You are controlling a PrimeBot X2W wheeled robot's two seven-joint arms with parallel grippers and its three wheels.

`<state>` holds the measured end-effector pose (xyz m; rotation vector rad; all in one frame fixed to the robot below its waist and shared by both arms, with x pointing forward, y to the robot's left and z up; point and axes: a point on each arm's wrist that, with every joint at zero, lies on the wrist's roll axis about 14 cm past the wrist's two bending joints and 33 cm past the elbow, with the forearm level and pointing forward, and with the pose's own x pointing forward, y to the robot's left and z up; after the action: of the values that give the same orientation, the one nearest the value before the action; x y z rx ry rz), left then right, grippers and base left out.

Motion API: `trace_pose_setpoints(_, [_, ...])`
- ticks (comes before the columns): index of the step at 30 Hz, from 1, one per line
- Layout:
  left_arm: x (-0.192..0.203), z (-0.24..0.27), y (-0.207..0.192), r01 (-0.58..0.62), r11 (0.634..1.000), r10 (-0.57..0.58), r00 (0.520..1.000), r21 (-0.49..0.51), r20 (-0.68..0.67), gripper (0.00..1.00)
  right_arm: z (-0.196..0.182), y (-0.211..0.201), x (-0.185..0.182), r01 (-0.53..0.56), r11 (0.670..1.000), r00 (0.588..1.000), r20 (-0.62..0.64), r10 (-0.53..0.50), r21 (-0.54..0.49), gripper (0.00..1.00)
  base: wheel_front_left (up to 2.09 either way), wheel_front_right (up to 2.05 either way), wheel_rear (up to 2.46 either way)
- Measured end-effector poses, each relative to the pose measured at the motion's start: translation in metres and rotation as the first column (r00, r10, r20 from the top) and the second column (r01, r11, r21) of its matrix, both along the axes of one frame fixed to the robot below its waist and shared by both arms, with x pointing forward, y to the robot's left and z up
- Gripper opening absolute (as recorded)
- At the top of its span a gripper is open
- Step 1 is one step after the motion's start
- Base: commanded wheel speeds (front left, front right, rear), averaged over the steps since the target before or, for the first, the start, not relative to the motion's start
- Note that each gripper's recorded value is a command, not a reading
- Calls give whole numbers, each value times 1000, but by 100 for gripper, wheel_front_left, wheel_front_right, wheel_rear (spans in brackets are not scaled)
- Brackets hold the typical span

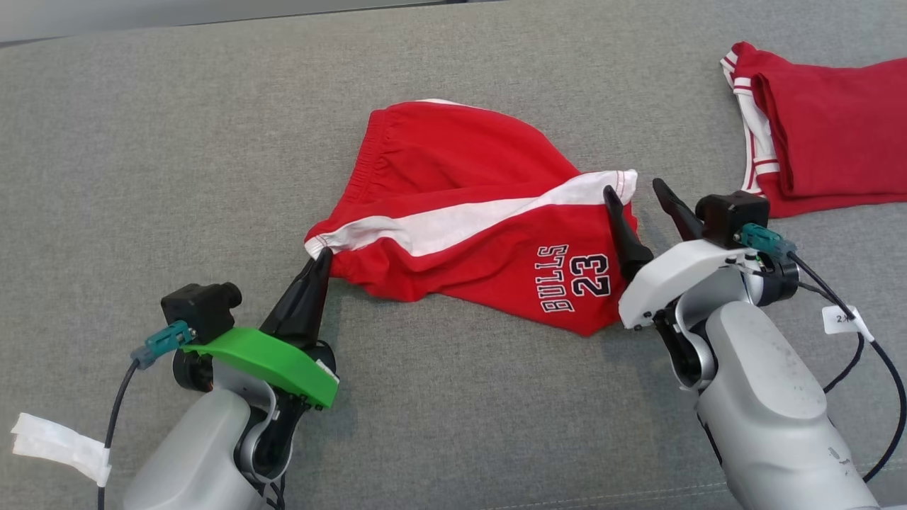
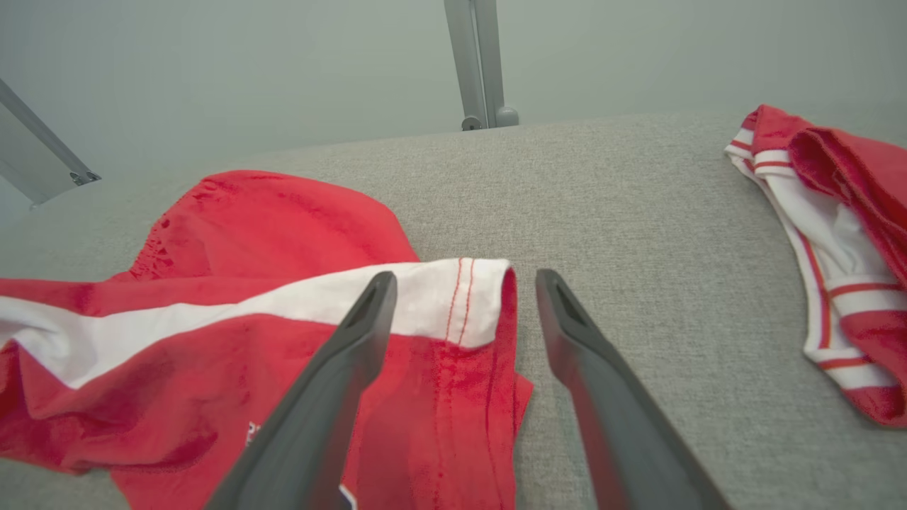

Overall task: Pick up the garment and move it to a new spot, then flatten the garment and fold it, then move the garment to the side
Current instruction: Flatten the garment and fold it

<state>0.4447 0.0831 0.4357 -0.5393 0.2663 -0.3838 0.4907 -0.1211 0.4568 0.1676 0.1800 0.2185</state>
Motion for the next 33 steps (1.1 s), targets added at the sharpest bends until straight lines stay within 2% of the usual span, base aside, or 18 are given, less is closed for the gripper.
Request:
trace_pose_setpoints(15, [1, -6, 7, -26, 1000, 26, 1000, 15, -11, 0, -23, 20, 26, -58, 998, 987, -146, 63, 32, 100, 0, 0, 0])
trace_pose_setpoints(16, [2, -6, 7, -27, 1000, 27, 1000, 16, -13, 0, -24, 22, 26, -63, 997, 986, -150, 67, 35, 94, 0, 0, 0])
trace_pose_setpoints(19, [3, -6, 8, -28, 999, 29, 1000, 17, -13, 0, -27, 26, 27, -74, 996, 983, -168, 80, 44, 52, 0, 0, 0])
trace_pose_setpoints(24, [4, -5, 9, -32, 999, 32, 999, 16, -9, 0, -26, 28, 28, -83, 995, 981, -170, 90, 49, 26, 0, 0, 0])
trace_pose_setpoints(26, [5, -5, 9, -35, 999, 35, 999, 15, -8, 0, -26, 28, 28, -84, 995, 981, -169, 91, 49, 3, 0, 0, 0])
trace_pose_setpoints(27, [5, -4, 10, -37, 999, 37, 999, 15, -7, 0, -26, 27, 29, -84, 995, 982, -165, 91, 49, 0, 0, 0, 0])
trace_pose_setpoints(33, [12, 10, 18, -67, 998, 67, 997, 3, 34, 0, -9, 24, 35, -78, 995, 992, -93, 83, 57, 0, 0, 0, 0])
